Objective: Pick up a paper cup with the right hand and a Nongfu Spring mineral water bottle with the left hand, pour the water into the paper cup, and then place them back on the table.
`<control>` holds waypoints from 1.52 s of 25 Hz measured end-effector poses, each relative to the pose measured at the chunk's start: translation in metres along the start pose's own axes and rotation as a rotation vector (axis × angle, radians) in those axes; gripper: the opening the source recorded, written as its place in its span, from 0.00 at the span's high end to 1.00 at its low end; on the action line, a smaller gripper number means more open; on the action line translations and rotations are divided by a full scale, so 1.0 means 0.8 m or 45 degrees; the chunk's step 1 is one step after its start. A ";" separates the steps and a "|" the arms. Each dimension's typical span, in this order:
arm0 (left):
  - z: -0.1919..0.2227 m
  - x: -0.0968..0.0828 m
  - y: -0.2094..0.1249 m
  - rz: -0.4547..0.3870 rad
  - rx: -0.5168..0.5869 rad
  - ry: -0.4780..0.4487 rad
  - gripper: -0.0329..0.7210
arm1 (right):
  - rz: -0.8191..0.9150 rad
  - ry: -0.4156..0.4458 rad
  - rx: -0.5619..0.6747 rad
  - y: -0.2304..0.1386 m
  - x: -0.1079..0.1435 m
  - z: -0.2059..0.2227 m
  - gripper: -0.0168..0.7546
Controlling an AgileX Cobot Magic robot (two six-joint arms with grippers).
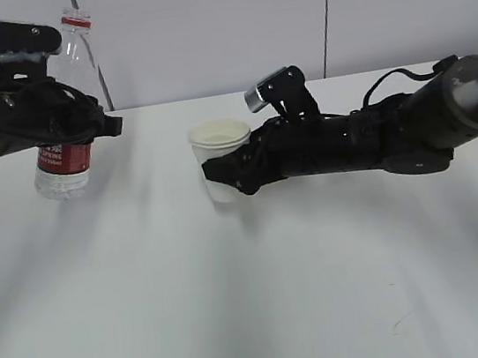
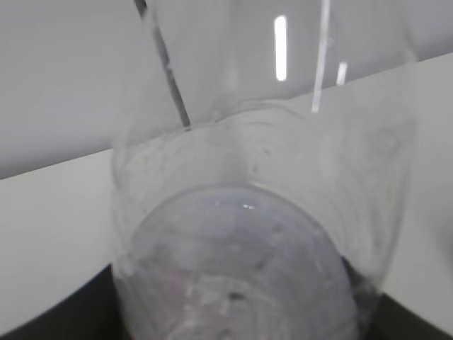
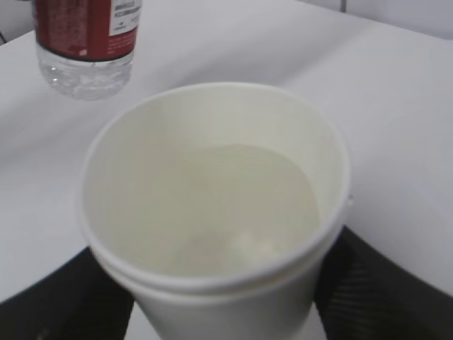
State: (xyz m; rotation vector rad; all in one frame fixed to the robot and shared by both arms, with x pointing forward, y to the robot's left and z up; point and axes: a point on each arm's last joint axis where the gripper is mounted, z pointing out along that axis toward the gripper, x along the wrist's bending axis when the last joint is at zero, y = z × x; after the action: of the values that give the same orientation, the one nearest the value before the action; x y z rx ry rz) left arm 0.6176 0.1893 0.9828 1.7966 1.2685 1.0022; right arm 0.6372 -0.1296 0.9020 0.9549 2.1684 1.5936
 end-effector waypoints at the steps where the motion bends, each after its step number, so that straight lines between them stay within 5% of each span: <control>1: 0.000 0.000 0.000 -0.003 -0.001 0.002 0.44 | 0.014 -0.028 -0.008 0.001 -0.003 0.000 0.30; 14: 0.002 0.001 -0.001 -0.008 -0.010 0.020 0.44 | 0.069 -0.375 -0.028 0.002 -0.034 -0.005 0.30; 22: 0.004 0.003 -0.001 -0.047 -0.030 0.051 0.44 | 0.186 -0.607 -0.101 0.003 -0.083 -0.033 0.30; 38: 0.004 0.004 -0.001 -0.095 -0.036 0.057 0.44 | 0.074 -0.683 -0.159 -0.027 -0.117 -0.040 0.30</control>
State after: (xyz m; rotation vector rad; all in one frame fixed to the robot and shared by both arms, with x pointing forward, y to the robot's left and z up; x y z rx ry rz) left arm 0.6209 0.1921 0.9815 1.7013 1.3324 1.0193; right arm 0.6807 -0.2184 0.8788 1.2424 1.6695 1.2861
